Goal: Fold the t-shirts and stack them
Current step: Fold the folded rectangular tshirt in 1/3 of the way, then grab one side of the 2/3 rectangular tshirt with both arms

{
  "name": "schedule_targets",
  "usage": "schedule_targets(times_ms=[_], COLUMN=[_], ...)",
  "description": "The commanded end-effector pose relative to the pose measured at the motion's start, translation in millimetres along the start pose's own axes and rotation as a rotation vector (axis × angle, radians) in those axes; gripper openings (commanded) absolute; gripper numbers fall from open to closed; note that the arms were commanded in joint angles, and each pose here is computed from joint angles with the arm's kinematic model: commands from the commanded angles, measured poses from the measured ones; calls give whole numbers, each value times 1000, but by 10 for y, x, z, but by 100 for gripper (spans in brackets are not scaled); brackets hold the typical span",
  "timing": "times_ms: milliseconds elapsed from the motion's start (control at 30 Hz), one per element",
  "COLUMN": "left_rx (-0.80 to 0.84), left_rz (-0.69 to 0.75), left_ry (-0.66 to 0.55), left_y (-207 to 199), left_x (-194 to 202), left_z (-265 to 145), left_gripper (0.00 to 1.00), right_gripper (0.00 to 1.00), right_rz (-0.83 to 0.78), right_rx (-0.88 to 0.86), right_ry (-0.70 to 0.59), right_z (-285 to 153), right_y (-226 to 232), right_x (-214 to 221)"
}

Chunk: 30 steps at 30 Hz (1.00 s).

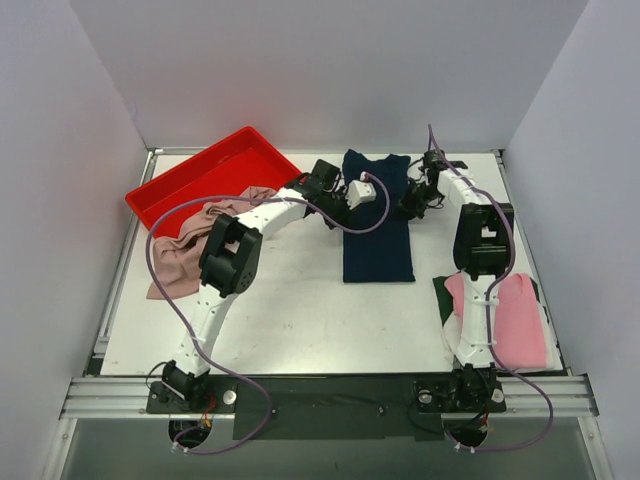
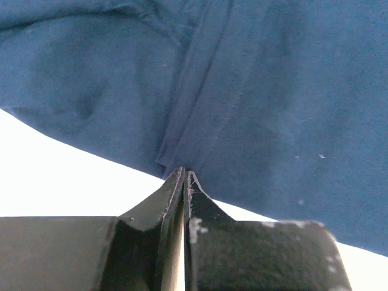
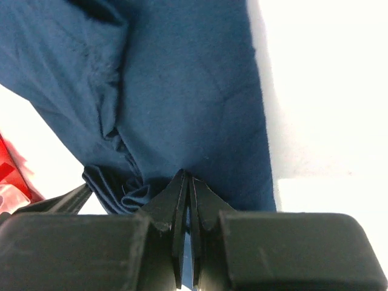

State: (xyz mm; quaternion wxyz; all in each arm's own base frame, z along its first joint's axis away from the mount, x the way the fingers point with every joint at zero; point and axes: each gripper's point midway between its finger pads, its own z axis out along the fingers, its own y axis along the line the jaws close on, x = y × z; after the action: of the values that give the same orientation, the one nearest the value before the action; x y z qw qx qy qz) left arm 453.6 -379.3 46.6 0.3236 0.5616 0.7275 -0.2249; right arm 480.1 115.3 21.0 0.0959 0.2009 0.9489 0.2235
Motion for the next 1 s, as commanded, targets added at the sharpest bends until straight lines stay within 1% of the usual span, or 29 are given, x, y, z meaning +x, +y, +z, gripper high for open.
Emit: schedule_targets(times_ms=[0,133,200,233,267,300,333,367,400,433,467,500,533,567,600,667,700,800,900,967], left_rx=[-167,-192,-210,-216,-225,-232,-237,-212,-185,-109,-65,25,80,150,200,249,257,213,137,100], left_rz=[-32,-56,-30,13,36,91,123,181,220,279,302,359,379,458,495,513,523,582,611,598], left_ry=[-58,-52,-63,-77,-88,-109,-117,-125,-129,-125,-109,-78,-43,-15,15,3,-5,15,22,27], left_y=[412,441,491,517,548,560,570,500,439,246,127,-156,-328,-584,-750,-1018,-1136,-1363,-1383,-1360], left_x=[-222,-261,-429,-580,-660,-826,-897,-979,-1009,-1006,-954,-858,-752,-647,-492,-429,-450,-294,-236,-217], left_z=[-41,-97,-237,-360,-442,-593,-673,-776,-809,-860,-856,-846,-862,-819,-830,-782,-758,-590,-435,-358], left_gripper=[12,13,14,15,15,16,17,19,21,28,32,52,67,80,82,85,86,87,88,88], right_gripper=[0,0,0,0,0,2,6,20,32,44,48,55,57,59,60,61,61,61,61,61], right_rz=[15,-5,-11,-21,-34,-50,-81,-83,-109,-103,-95,-80,-68,-49,-28,-2,-7,7,39,45], right_rx=[4,29,94,145,151,200,201,233,235,263,269,293,290,308,316,328,326,323,314,313], right_ry=[-34,-89,-155,-191,-240,-255,-287,-278,-294,-261,-251,-195,-195,-157,-141,-111,-104,-58,-51,-53], right_z=[-92,-289,-523,-612,-824,-871,-1056,-1069,-1227,-1213,-1290,-1214,-1290,-1254,-1243,-1203,-1171,-993,-837,-771], right_y=[14,-7,-125,-231,-196,-298,-258,-355,-326,-440,-461,-604,-616,-737,-797,-899,-927,-1003,-1047,-1077], right_x=[-164,-285,-388,-425,-467,-445,-433,-356,-303,-155,-49,171,279,501,621,901,1039,1351,1394,1408])
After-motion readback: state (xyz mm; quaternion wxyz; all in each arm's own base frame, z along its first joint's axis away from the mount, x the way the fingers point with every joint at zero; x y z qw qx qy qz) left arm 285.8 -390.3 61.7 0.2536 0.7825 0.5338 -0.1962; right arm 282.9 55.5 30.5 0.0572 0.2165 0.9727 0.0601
